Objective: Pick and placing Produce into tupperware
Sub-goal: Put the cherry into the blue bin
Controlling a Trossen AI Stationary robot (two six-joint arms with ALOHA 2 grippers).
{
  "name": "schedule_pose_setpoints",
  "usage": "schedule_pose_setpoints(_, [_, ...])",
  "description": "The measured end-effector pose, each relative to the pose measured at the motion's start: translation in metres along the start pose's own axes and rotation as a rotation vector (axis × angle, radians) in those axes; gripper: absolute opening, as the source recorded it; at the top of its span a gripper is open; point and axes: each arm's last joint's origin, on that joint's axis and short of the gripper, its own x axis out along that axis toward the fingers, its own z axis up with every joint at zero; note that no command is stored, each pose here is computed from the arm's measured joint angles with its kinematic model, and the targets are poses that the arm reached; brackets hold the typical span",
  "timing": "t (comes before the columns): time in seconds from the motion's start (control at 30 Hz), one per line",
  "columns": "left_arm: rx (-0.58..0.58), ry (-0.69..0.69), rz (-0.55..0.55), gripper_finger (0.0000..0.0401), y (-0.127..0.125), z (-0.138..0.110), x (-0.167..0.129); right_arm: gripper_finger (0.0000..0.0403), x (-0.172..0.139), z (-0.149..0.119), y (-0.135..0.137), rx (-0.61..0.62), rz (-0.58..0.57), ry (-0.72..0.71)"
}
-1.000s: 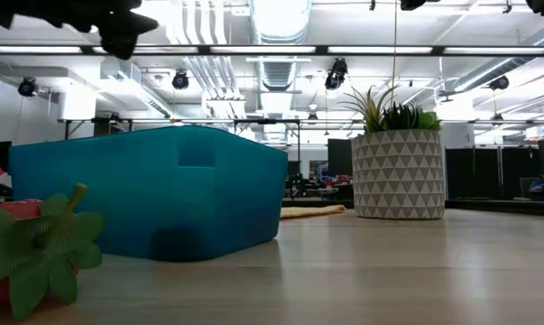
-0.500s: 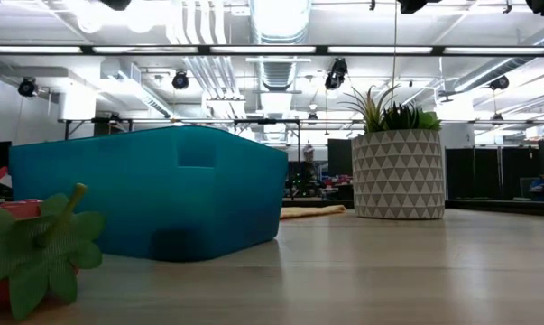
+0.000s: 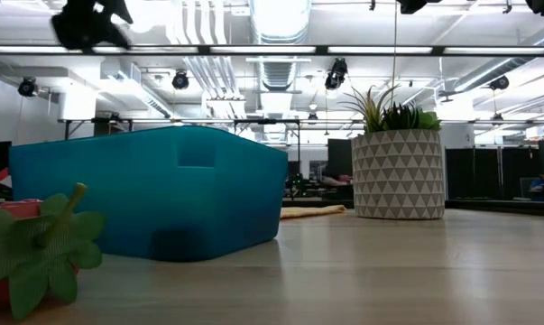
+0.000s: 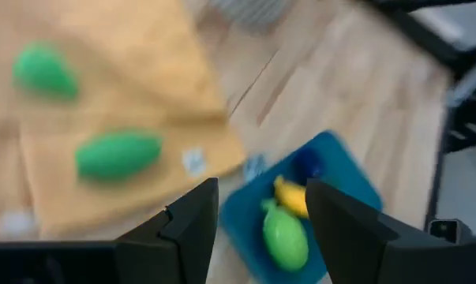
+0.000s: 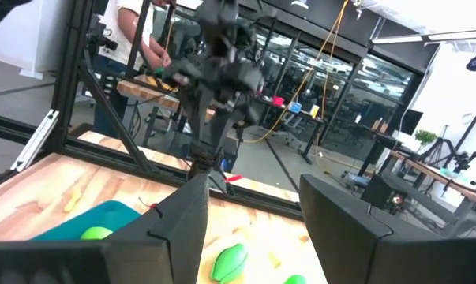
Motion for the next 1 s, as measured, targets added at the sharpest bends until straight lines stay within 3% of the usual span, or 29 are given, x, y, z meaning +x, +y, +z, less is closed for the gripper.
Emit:
schedule_pose_setpoints(0.27, [-0.321, 0.275, 0.250, 0.0178, 0.006, -0.022, 0.025, 0.0192, 0.000, 0.000, 0.000, 0.003, 0.000, 0.001])
schedule_pose_setpoints(0.6, [-0.433, 0.514, 0.376, 0.0178, -0.006, -0.041, 0.062, 0.0192, 0.000, -0.001, 0.000, 0.000, 0.004, 0.009])
schedule_pose_setpoints(1.0, [-0.625, 0.578, 0.620, 0.0178, -0.015, -0.065, 0.103, 0.0192, 0.000, -0.002, 0.001, 0.018, 0.010, 0.020])
